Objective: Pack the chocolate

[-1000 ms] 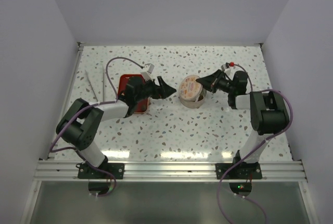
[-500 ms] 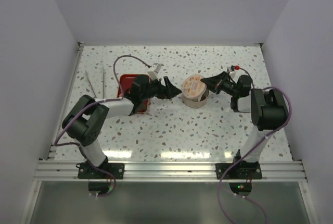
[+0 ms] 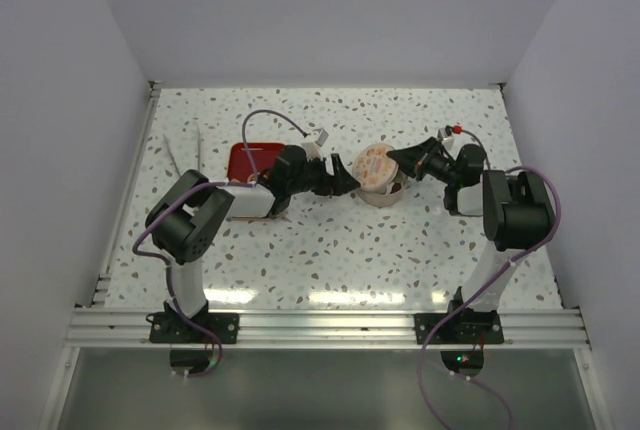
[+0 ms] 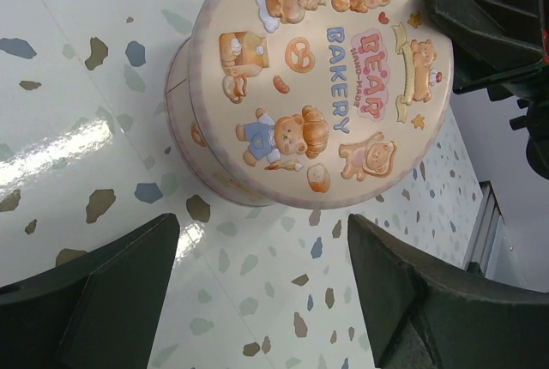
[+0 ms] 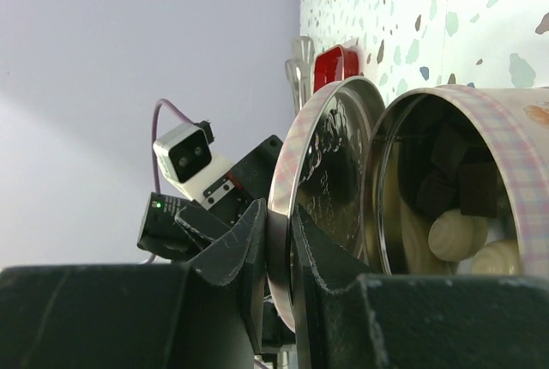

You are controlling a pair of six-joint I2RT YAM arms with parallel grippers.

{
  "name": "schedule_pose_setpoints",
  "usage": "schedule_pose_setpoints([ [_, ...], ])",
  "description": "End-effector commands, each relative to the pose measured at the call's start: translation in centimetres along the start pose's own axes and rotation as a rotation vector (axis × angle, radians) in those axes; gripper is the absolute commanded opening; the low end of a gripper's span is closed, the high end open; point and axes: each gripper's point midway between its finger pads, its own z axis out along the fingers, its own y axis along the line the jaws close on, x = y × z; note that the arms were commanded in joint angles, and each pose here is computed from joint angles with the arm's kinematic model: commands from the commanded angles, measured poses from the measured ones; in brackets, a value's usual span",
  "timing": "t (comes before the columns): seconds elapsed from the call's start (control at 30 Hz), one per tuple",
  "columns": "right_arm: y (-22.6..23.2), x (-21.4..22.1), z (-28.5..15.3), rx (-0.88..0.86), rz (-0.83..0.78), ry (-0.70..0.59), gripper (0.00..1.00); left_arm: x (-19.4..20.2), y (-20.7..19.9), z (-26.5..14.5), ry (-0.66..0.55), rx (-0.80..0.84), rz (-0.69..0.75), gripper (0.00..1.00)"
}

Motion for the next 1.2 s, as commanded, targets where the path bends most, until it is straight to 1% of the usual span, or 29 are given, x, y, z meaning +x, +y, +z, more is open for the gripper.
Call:
schedule_pose_setpoints([
  [0.0, 1.7, 0.2, -0.4, -0.073, -0.051, 0.015, 0.09, -2.5, -2.1, 0.3, -0.085, 0.078, 0.030, 0.85],
  [0.07, 2.7, 0.2, -0.4, -0.112, -0.016, 0.020, 0.08, -2.8, -2.2, 0.1, -0.101, 0.074, 0.027, 0.85],
  [0.1, 3.8, 0.1, -0.5, -0.154, -0.045, 0.018, 0.07, -3.0, -2.5, -0.3, -0.109, 0.078, 0.028, 0.85],
  [0.17, 5.2, -0.2, -0.5, -0.200, -0.044, 0.016, 0.07, -3.5, -2.7, -0.9, -0.128, 0.076, 0.031, 0.85],
  [0.37, 8.1, -0.9, -0.4, -0.247, -0.086, 0.007, 0.05, -4.2, -2.7, -1.7, -0.150, 0.063, 0.035, 0.85],
  [0.57, 10.8, -2.1, -0.7, -0.236, -0.156, -0.033, 0.06, -4.3, -1.6, -0.6, -0.139, 0.010, 0.051, 0.85],
  [0.6, 10.5, -2.7, -0.8, -0.213, -0.157, -0.053, 0.06, -4.3, -1.4, -0.3, -0.128, -0.007, 0.054, 0.85],
  [0.63, 11.7, -3.0, -1.1, -0.222, -0.185, -0.064, 0.06, -4.5, -1.2, -0.2, -0.131, -0.026, 0.061, 0.85],
  [0.77, 12.4, -3.9, -1.4, -0.190, -0.224, -0.085, 0.06, -4.9, -0.5, 0.5, -0.130, -0.062, 0.084, 0.85],
  [0.83, 12.8, -3.9, -1.5, -0.181, -0.243, -0.087, 0.06, -4.8, 0.1, 1.1, -0.110, -0.104, 0.109, 0.85],
  [0.87, 12.4, -3.8, -1.5, -0.160, -0.245, -0.086, 0.06, -5.0, -0.3, 1.9, -0.104, -0.108, 0.123, 0.85],
  [0.97, 12.3, -3.6, -1.7, -0.138, -0.263, -0.092, 0.06, -4.0, 0.6, 3.1, -0.043, -0.161, 0.141, 0.86],
  [1.03, 12.4, -3.3, -1.9, -0.135, -0.275, -0.091, 0.06, -4.3, 0.9, 3.6, -0.032, -0.177, 0.164, 0.86],
  [1.07, 12.3, -3.3, -2.0, -0.127, -0.268, -0.091, 0.06, -3.2, 1.9, 3.8, 0.009, -0.206, 0.163, 0.86],
  [1.17, 12.3, -3.1, -2.0, -0.117, -0.277, -0.087, 0.06, -2.8, 2.6, 3.8, 0.031, -0.232, 0.186, 0.86],
])
